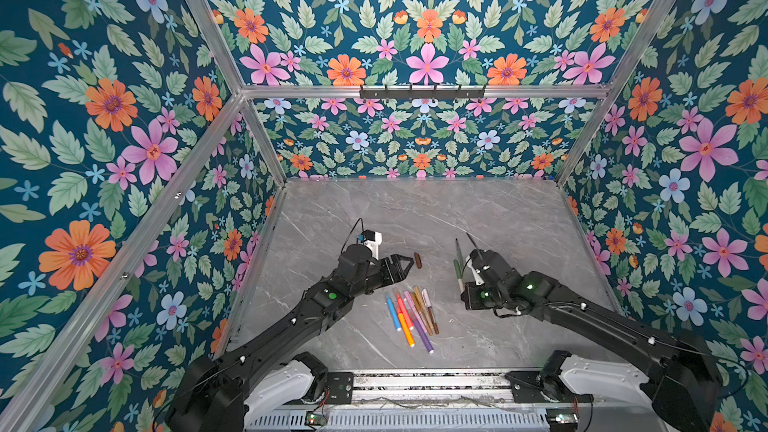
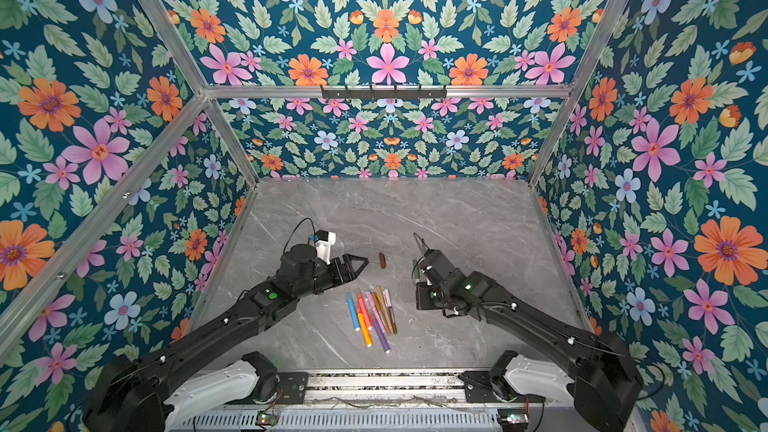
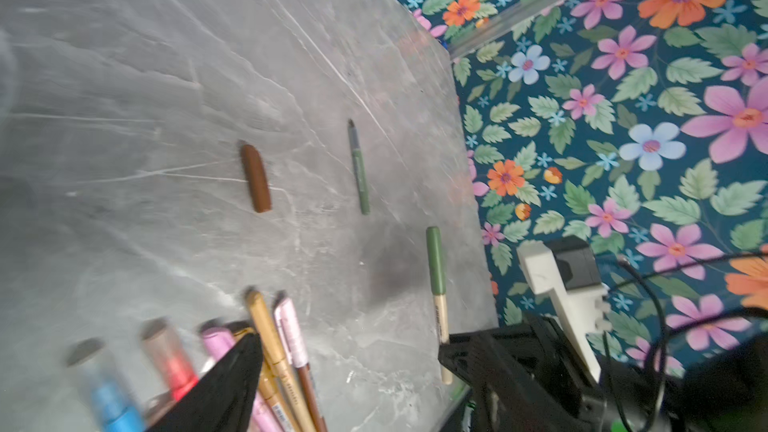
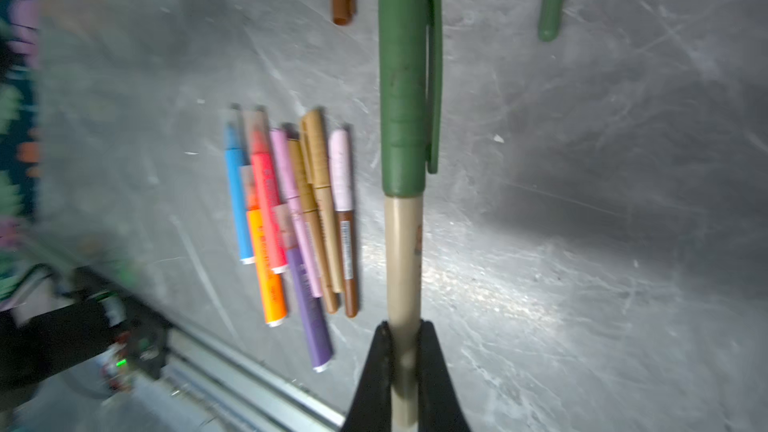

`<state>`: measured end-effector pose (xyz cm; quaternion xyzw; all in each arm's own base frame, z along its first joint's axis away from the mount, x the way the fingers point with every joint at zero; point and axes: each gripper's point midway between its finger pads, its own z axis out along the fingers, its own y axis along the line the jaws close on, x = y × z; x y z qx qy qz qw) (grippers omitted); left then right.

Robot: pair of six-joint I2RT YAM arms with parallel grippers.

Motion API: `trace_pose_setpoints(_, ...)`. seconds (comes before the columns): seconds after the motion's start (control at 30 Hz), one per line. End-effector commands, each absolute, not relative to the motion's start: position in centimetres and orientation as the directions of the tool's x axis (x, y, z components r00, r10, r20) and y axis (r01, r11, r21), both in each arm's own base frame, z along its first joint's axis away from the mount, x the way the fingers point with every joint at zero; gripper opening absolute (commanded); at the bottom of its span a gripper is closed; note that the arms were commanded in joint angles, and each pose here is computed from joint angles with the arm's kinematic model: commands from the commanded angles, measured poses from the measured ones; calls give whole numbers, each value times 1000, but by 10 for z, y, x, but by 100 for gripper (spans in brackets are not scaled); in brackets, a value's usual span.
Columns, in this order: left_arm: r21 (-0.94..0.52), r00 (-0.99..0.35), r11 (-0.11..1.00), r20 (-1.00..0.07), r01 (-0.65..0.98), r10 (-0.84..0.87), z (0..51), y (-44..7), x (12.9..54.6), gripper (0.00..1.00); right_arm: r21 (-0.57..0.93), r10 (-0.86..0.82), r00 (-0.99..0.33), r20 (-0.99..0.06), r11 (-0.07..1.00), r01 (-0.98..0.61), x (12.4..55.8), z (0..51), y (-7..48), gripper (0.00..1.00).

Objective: Open the pen caps
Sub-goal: 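Lift the cream pen toward the left gripper and grip its green cap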

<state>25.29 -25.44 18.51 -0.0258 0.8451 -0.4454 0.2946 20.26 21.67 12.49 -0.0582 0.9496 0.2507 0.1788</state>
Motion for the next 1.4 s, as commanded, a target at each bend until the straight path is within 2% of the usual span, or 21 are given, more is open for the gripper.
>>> trace_pose_setpoints(0.0, -803, -839, 501, -487, 322, -243, 209, -283, 253, 81, 630, -97, -914, -393, 696, -345, 199, 160, 244, 0)
trace_pose_setpoints(0.17, -801, -863, 496, -472, 334, -179, 189, -313, 255, 80, 639, -131, -926, -353, 689, -341, 205, 152, 251, 0)
trace_pose_setpoints(0.23, -816, -873, 482, -451, 319, -184, 181, -322, 257, 77, 652, -132, -932, -338, 681, -333, 205, 151, 254, 0)
trace_pose_setpoints(0.6, -824, -900, 466, -419, 321, -120, 175, -362, 255, 70, 687, -92, -941, -327, 661, -303, 192, 156, 248, 0)
trace_pose_setpoints(0.8, -828, -903, 450, -418, 334, -99, 181, -373, 255, 55, 676, -65, -937, -343, 675, -294, 192, 158, 242, 0)
trace_pose_setpoints(0.97, -835, -910, 435, -408, 336, -80, 182, -382, 253, 47, 655, -44, -933, -358, 700, -284, 194, 159, 236, 0)
trace_pose_setpoints(1.0, -838, -910, 429, -406, 336, -80, 182, -384, 252, 43, 648, -41, -930, -366, 706, -286, 195, 161, 234, 0)
trace_pose_setpoints(1.07, -847, -914, 412, -399, 336, -75, 183, -387, 249, 30, 632, -36, -929, -369, 723, -279, 197, 160, 231, 0)
trace_pose_setpoints(1.13, -856, -915, 387, -398, 343, -70, 187, -391, 246, 7, 618, -31, -928, -370, 738, -271, 198, 158, 228, 0)
trace_pose_setpoints(1.17, -860, -915, 378, -396, 344, -69, 189, -392, 246, 0, 615, -27, -928, -371, 742, -267, 198, 158, 226, 0)
trace_pose_setpoints(1.23, -864, -918, 370, -392, 341, -68, 190, -393, 245, 0, 608, -16, -928, -373, 751, -258, 199, 158, 224, 1)
trace_pose_setpoints(1.3, -866, -917, 364, -392, 343, -68, 192, -393, 244, 0, 606, -8, -927, -374, 755, -251, 200, 157, 223, 26)
trace_pose_setpoints(1.37, -867, -918, 365, -390, 340, -72, 192, -393, 244, 0, 609, -1, -929, -371, 754, -244, 201, 156, 224, 32)
